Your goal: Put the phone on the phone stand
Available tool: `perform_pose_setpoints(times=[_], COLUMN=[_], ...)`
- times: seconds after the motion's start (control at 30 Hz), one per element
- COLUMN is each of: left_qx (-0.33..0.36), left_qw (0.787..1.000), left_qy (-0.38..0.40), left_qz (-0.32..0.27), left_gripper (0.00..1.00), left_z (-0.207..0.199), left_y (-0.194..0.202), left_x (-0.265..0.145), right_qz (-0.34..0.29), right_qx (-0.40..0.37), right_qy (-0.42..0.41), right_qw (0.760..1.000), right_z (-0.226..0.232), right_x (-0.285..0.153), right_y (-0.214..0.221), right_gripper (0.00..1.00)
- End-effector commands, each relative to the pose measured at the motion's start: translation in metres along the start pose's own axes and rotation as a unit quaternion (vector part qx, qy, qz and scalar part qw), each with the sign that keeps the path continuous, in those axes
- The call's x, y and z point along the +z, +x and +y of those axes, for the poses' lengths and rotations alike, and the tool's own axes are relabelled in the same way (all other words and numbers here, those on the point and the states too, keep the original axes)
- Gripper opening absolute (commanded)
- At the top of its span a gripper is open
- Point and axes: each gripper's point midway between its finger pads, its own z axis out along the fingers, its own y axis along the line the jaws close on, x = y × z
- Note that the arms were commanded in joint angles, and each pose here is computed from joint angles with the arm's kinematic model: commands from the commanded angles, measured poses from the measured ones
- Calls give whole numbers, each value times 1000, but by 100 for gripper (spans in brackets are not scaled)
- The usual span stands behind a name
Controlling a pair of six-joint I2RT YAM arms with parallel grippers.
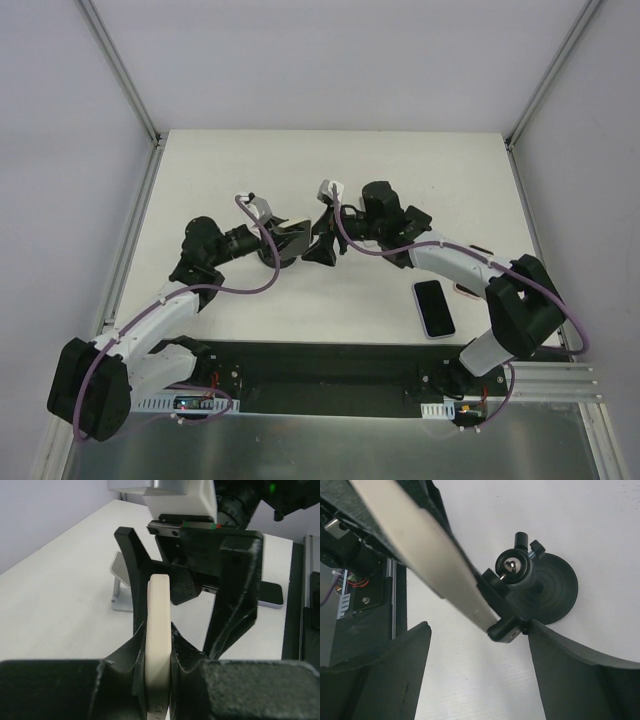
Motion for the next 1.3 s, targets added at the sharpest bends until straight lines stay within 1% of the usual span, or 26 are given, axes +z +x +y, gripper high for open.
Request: perform_pose_setpoints(times=[0.0,0.03,0.07,0.2,0.23,0.3,0.33,0.37,0.4,0.47,0.5,0.53,0.57,0.6,0.63,0.7,0.73,0.83,0.87,0.9,0.97,1.0,1.1,1.17,1.2,1.27], left_qx=[-30,-22,-30,-26,-28,-54,-57,-67,-78,-96,-95,-102,-109,-103,-108,-107,-111,-156,-154,-174,-168,-177,-183,-180,-181,-181], left_qw=[993,992,990,991,991,994,995,995,996,994,994,989,985,982,975,968,966,964,966,964,965,965,969,971,971,973], left_qy=[114,120,128,126,123,85,72,52,13,-37,-52,-104,-134,-152,-190,-210,-215,-195,-180,-175,-162,-161,-143,-122,-117,-103], left_qz=[25,25,39,39,39,49,48,51,39,33,17,12,-1,-41,-48,-83,-93,-92,-108,-100,-119,-105,-89,-97,-99,-95], left_gripper=[0,0,0,0,0,1,9,19,46,70,82,85,87,89,90,91,92,88,88,89,91,91,90,84,70,60], left_z=[-35,-34,-37,-36,-34,-24,-20,-15,-6,5,3,15,20,18,26,23,24,18,15,14,12,12,12,8,8,5], left_y=[13,5,10,8,5,6,1,1,-6,-4,-15,-6,-5,-21,-8,-16,-10,9,5,22,21,33,40,36,35,36], left_x=[3,5,4,4,5,7,8,8,7,1,-7,-15,-23,-35,-46,-60,-63,-59,-56,-54,-53,-51,-45,-43,-41,-39], right_qz=[-17,-17,-17,-25,-28,-32,-40,-42,-43,-44,-47,-47,-47,-50,-50,-51,-50,-45,-41,-38,-29,-28,-23,-22,-21,-19], right_qx=[-50,-51,-52,-63,-65,-68,-70,-70,-67,-64,-62,-57,-52,-53,-52,-43,-41,-32,-29,-30,-25,-24,-22,-19,-18,-17], right_qy=[-39,-41,-41,-3,-3,-13,-20,-24,-27,-41,-45,-49,-57,-65,-74,-88,-93,-89,-89,-87,-98,-100,-113,-114,-114,-110], right_qw=[998,998,998,998,997,997,997,996,996,996,996,996,996,995,995,994,994,994,995,995,994,994,993,993,993,994], right_z=[7,6,6,-6,-6,-3,0,1,2,6,7,7,9,11,13,17,19,18,18,16,21,20,22,20,20,17], right_x=[8,10,11,10,10,10,11,11,11,13,13,15,16,17,17,17,14,8,6,4,0,-2,-3,-2,-1,0], right_y=[-22,-22,-23,-29,-31,-34,-38,-39,-39,-41,-45,-45,-46,-50,-52,-56,-59,-64,-64,-65,-63,-63,-60,-60,-59,-57], right_gripper=[77,76,76,75,64,50,40,35,30,17,7,0,0,0,0,0,0,0,0,0,1,0,0,1,0,1])
